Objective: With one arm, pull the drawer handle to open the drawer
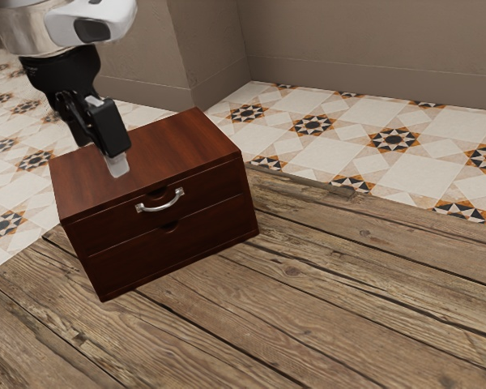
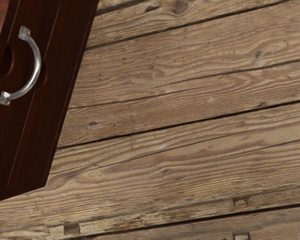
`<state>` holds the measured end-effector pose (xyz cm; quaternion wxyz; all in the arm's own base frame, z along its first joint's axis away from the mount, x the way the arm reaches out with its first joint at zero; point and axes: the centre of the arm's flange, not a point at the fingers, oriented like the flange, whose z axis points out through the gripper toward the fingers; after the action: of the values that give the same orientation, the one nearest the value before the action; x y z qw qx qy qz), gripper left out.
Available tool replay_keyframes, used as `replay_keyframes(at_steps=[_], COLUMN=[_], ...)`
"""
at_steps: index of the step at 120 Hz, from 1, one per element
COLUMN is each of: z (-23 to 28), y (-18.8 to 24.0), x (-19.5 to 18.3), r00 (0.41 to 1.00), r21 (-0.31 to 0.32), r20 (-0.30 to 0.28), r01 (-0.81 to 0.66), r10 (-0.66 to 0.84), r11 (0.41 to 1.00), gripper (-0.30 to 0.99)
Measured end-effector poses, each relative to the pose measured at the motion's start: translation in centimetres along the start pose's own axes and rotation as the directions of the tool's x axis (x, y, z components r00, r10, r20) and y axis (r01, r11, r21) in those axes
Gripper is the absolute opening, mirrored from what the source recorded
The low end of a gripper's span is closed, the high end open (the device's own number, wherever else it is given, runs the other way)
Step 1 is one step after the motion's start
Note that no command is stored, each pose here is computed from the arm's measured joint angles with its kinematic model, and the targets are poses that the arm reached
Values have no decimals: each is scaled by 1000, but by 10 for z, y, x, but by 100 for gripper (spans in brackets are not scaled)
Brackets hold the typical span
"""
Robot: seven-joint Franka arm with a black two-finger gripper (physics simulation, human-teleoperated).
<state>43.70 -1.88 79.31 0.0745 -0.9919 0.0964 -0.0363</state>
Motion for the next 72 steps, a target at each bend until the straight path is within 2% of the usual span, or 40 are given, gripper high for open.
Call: replay_keyframes(at_steps=[33,52,72], z=[-4,-10,29], y=[-6,7,2], x=[6,7,29], r00=[998,995,999], r21=[1,-17,-8], r20=[-57,-81,-14], r01=[-15,-53,-39], r10=[15,52,39], r11=[1000,998,999], gripper=[69,69,69])
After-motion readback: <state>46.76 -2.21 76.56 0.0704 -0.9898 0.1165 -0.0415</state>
